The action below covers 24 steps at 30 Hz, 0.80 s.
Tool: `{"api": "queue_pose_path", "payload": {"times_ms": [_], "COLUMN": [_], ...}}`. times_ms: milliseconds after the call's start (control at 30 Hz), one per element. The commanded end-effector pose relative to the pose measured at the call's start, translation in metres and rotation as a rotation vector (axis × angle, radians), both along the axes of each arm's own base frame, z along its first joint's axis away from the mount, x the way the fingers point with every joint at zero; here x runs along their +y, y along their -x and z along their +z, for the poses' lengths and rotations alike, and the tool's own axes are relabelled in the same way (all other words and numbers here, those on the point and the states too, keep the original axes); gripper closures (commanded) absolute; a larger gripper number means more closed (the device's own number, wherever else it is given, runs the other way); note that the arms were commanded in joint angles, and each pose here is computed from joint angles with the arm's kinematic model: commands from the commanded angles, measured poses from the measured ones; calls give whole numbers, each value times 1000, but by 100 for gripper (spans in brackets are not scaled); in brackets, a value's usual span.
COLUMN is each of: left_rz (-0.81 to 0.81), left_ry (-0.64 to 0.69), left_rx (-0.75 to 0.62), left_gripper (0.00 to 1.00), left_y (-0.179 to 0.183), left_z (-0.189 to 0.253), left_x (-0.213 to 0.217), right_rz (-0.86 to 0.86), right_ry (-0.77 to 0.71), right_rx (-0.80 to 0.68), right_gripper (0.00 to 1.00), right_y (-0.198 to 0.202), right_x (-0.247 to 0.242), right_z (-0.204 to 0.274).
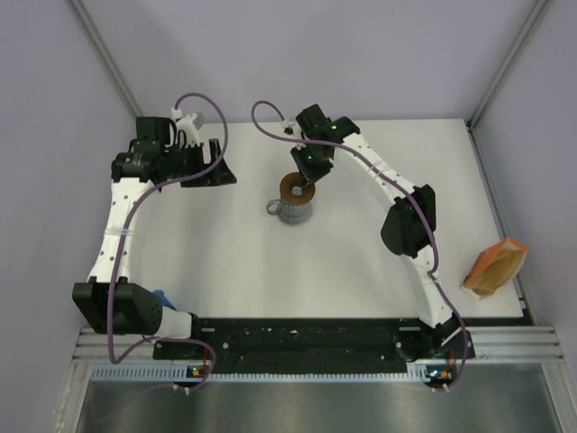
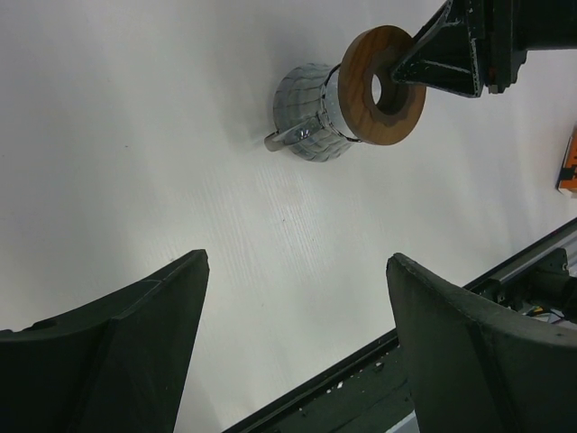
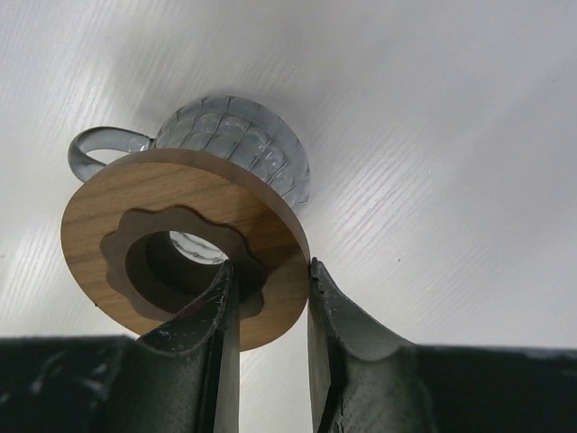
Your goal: Place the coffee filter in the dripper
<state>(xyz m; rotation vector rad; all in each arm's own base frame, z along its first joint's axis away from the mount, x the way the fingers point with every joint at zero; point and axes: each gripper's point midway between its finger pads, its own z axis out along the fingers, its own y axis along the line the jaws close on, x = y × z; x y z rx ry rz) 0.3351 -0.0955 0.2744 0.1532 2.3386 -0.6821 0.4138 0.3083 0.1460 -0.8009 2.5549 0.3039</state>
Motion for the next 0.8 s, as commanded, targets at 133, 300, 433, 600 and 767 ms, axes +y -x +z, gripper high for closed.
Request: {"api": "queue_pose_path", "payload": {"times_ms": [133, 300, 433, 600, 767], "left_rz": [-21, -26, -31, -35, -39], "left_ry": [13, 17, 19, 21, 23], "left_rx": [-44, -41, -42, -39, -39], "left_gripper": [15, 15, 15, 15, 15], "left_y": [-6, -4, -3, -3, -3], "left_z": [9, 9, 9, 8, 9], "left_x": [-3, -3, -4, -5, -6], "right_rz": [100, 69, 58, 41, 42], "right_ry": [-10, 22, 24, 25, 42], "right_rx": [-31, -60, -78, -97, -75], "right_gripper": [96, 91, 90, 90, 83], "right_y": [5, -7, -11, -15, -11], "right_x": [25, 23, 23, 23, 19], "right_z": [2, -4, -2, 1, -6]}}
